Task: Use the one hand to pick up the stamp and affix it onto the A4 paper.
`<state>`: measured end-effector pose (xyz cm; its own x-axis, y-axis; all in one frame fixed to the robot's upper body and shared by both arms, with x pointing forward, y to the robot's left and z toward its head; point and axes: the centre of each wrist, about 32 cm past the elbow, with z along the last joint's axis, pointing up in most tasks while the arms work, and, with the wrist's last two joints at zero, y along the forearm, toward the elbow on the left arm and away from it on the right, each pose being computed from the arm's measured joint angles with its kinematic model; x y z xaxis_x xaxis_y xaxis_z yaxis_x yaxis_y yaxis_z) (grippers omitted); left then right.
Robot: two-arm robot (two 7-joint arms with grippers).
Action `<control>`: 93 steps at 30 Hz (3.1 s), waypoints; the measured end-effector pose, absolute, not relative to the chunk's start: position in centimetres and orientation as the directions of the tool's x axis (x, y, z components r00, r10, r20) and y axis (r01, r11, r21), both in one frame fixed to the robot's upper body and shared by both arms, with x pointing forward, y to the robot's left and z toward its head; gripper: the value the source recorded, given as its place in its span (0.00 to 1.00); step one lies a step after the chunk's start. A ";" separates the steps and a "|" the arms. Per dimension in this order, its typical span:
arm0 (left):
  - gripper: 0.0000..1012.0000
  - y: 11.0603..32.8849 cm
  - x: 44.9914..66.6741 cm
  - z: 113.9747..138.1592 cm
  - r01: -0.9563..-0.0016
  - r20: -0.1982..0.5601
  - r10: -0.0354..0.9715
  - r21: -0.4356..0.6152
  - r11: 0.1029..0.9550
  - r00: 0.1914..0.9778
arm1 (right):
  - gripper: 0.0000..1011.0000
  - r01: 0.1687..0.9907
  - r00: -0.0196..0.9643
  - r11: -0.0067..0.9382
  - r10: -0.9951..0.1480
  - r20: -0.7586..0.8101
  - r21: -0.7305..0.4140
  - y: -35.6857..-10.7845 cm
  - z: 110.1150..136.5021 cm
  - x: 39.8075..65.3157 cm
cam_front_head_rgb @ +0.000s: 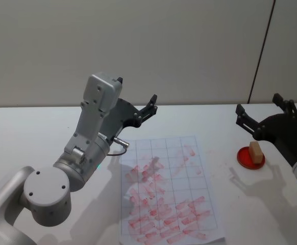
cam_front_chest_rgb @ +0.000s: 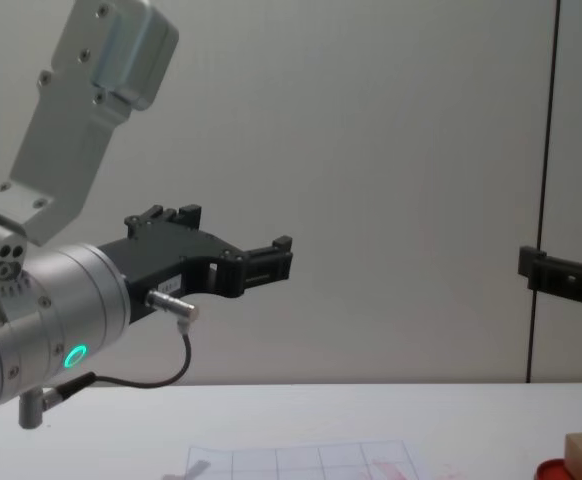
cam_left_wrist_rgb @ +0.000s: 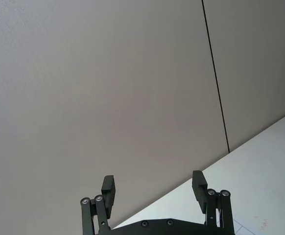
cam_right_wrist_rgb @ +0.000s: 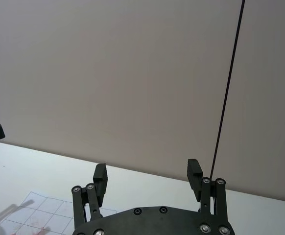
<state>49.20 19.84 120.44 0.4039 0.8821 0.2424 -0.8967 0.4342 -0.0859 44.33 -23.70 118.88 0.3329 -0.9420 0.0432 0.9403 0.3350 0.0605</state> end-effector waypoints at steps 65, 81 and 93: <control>0.99 19.8 49.2 120.4 -0.897 0.242 0.882 -0.086 0.434 0.404 | 0.99 0.976 0.219 0.219 -0.974 0.059 -0.018 -24.1 118.6 44.3; 0.99 19.8 49.2 120.4 -0.897 0.242 0.882 -0.086 0.434 0.404 | 0.99 0.978 0.068 0.045 -0.992 0.108 -0.204 -24.4 116.3 45.6; 0.99 19.8 49.2 120.4 -0.897 0.242 0.882 -0.086 0.434 0.404 | 0.99 0.963 0.056 0.019 -0.989 0.134 -0.268 -23.3 114.8 46.2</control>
<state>49.20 19.84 120.44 0.4040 0.8821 0.2425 -0.8967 0.4343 -0.0859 46.19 -23.30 114.77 0.0564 -0.9894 0.1340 0.9633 0.0187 -0.2678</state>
